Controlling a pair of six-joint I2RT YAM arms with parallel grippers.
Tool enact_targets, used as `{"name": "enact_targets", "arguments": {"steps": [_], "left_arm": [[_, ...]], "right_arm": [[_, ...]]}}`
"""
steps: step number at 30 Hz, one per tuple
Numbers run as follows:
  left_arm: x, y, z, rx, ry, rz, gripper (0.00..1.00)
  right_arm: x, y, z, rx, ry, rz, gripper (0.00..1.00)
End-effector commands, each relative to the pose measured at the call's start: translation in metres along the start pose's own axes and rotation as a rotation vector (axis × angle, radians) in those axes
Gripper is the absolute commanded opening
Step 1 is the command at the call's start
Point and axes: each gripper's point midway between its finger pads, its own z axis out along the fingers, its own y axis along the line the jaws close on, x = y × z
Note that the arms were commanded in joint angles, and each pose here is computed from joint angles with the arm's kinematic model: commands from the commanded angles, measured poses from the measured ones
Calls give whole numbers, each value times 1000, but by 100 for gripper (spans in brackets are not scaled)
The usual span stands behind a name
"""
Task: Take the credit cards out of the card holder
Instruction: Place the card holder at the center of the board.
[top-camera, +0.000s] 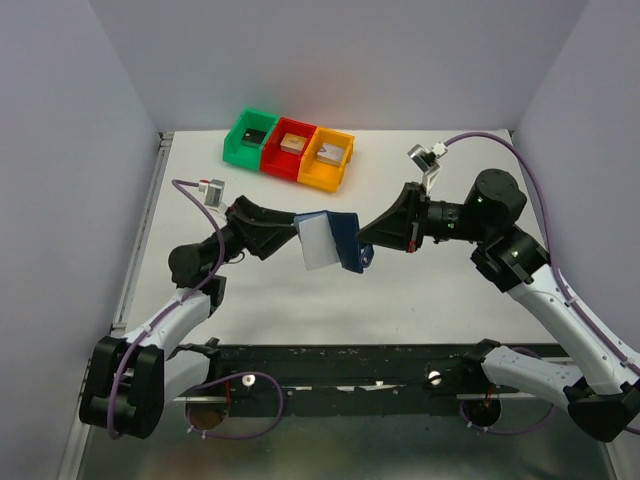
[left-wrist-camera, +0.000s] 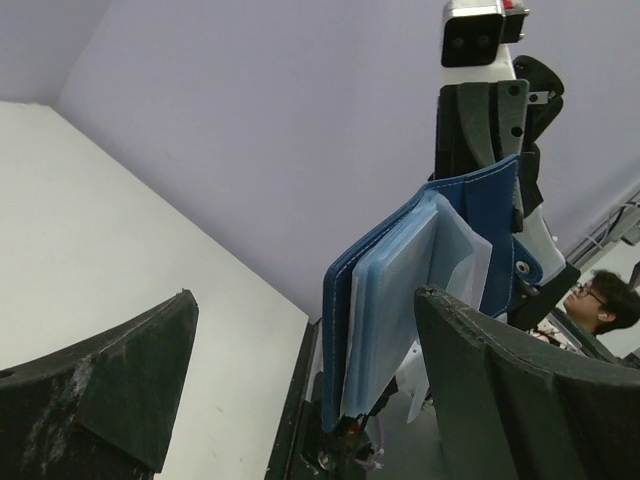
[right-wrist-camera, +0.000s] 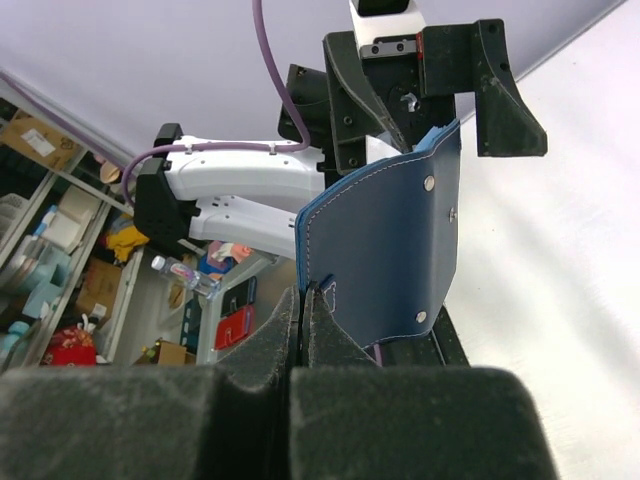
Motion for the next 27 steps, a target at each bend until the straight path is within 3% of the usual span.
{"name": "enact_targets", "arguments": {"steps": [1,14,20,23,25,27], "left_arm": [[-17,-71,-2,264,-42,254,99],[-16,-112,-6,370,-26,314,96],[-14,-126,-7,405,-20,335,74],[-13,-130,-6,423,-10,340,70],[-10,-132,-4,434,-2,338,69],[-11,-131,-4,432,-4,338,76]], "right_arm": [[-15,25,-3,-88,-24,-50,0],[-17,17,-1,-78,-41,-25,0],[-21,17,1,-100,-62,-21,0],[-21,18,2,-112,-60,-17,0],[-21,18,2,-118,-61,-17,0],[-22,20,1,-121,-65,-20,0]]}}
